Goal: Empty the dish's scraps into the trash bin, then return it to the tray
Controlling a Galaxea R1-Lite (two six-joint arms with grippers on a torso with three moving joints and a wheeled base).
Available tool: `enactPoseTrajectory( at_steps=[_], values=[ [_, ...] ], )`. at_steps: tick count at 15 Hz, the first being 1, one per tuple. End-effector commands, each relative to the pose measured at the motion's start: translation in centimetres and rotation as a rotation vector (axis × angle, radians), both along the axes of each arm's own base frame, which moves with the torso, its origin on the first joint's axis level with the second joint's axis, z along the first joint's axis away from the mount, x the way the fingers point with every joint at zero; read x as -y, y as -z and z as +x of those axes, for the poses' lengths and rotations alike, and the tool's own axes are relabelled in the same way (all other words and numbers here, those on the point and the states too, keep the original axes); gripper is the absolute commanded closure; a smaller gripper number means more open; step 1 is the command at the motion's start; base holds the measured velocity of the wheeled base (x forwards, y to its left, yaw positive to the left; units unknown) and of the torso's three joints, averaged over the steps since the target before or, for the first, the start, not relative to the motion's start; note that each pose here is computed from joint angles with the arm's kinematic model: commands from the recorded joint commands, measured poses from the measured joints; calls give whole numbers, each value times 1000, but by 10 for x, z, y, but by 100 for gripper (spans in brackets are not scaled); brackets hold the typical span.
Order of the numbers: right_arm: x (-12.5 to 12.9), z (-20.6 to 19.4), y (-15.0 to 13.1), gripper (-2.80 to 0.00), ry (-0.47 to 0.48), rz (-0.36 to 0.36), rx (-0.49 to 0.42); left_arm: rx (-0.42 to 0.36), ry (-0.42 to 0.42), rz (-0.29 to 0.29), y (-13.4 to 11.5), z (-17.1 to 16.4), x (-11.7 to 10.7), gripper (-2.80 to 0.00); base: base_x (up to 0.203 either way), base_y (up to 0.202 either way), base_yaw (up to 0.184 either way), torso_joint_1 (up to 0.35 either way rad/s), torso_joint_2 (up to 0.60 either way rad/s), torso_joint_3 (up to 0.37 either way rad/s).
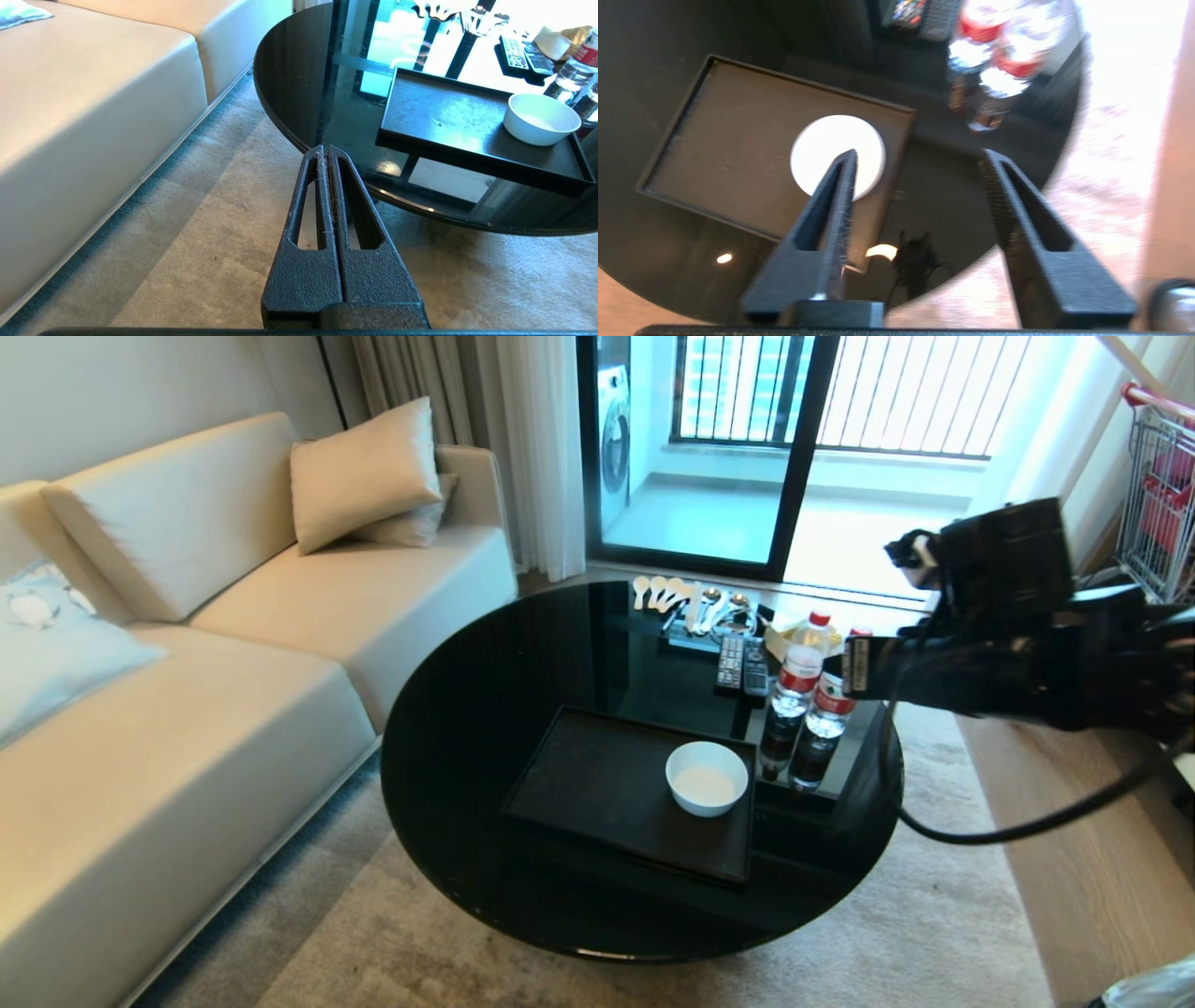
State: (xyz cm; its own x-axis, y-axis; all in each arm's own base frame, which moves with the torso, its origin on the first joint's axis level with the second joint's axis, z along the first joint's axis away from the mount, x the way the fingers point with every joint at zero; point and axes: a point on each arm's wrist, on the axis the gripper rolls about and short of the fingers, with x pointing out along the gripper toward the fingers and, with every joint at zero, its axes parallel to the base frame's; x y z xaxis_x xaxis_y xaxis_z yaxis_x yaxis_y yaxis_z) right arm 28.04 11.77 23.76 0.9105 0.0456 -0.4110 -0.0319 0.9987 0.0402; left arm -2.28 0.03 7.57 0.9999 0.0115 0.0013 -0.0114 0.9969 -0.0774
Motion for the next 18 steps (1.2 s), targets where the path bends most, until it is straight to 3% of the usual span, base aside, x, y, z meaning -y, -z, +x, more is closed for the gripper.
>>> enactPoseTrajectory(
  at_steps=[1,4,7,11,16,18],
  values=[
    [32,-64,-36,0,-3,6,140,0,-1,-1,0,0,0,0,0,0,0,0,0,0],
    [66,-118,-46,0,49,14,257,0,-1,-1,0,0,0,0,0,0,0,0,0,0],
    [109,-178,-43,0,245,26,388,1,-1,-1,0,0,0,0,0,0,0,0,0,0],
    [124,-250,15,0,345,-9,447,0,-1,-1,0,0,0,0,0,0,0,0,0,0],
    [126,-287,89,0,345,-157,437,0,-1,-1,0,0,0,0,0,0,0,0,0,0],
    [125,-290,121,0,299,-233,393,1,-1,-1,0,0,0,0,0,0,0,0,0,0]
  ],
)
